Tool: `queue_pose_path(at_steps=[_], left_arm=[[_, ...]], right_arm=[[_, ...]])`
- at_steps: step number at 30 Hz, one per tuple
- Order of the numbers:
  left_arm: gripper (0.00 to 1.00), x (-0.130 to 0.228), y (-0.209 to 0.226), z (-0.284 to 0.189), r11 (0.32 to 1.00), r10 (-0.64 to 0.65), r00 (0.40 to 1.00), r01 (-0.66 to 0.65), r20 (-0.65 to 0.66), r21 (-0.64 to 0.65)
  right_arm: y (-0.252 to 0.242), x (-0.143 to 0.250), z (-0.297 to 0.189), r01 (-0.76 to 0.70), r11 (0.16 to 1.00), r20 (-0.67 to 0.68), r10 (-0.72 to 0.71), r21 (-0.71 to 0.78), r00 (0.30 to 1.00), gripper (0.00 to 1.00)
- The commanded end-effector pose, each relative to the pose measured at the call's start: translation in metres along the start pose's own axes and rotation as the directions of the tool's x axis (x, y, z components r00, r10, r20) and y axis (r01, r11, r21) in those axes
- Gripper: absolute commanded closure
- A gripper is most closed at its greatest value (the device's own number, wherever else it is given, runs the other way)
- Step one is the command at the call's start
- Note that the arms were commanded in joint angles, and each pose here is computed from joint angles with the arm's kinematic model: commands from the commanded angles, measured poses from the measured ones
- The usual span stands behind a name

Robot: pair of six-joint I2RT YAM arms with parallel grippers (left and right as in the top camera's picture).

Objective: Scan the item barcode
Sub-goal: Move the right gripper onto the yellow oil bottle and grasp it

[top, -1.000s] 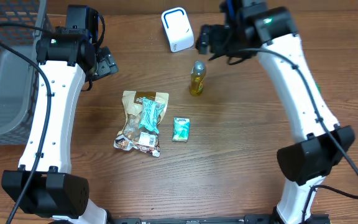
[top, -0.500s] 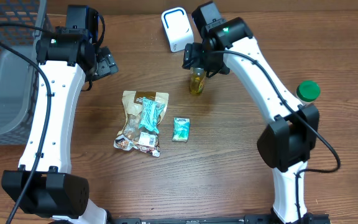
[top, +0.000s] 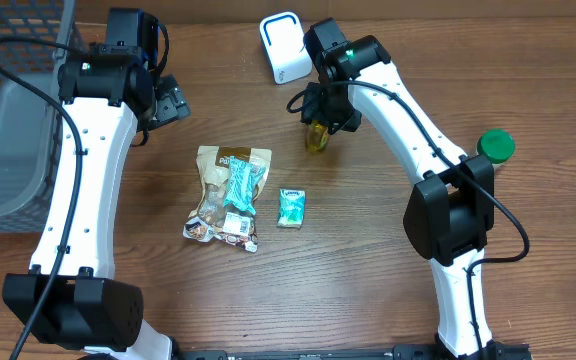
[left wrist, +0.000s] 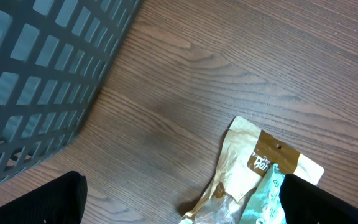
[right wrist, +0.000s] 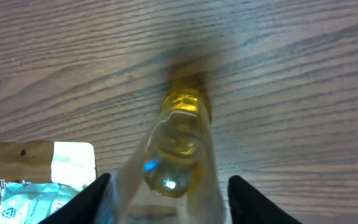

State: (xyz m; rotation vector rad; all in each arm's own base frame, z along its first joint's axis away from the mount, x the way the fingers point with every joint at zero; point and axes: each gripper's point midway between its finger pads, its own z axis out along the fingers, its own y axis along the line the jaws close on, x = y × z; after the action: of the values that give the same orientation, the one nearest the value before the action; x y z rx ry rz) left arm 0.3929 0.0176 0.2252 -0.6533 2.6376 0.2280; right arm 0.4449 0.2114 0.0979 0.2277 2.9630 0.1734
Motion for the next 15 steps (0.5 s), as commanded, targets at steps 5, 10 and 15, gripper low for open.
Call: queue_pose_path(at_steps=[5,10,15], left_arm=[[0.0,-0.0067,0.0014,-0.0101,1.0,0.011,0.999,-0.011,0.035,0.004],[0.0,-0.0067,0.0014,-0.0101,1.0,0.011,0.999,-0.011,0.035,0.004],[0.01,-0.0067,0.0014,-0.0101,1.0,0.011,0.999,-0.011,0.035,0.004]], right_arm=[[-0.0012,0.0001,0.0011,0.052,0.999,-0.003,-0.052,0.002,0.999,0.56],[-0.0015,-0.0002,0.0011,0.064,0.998,-0.002,-0.064,0.004,0.998,0.57],[-0.0011,0.0002,0.0011,0.064,0.998,-0.004,-0.064,0.002,0.998,0.57]])
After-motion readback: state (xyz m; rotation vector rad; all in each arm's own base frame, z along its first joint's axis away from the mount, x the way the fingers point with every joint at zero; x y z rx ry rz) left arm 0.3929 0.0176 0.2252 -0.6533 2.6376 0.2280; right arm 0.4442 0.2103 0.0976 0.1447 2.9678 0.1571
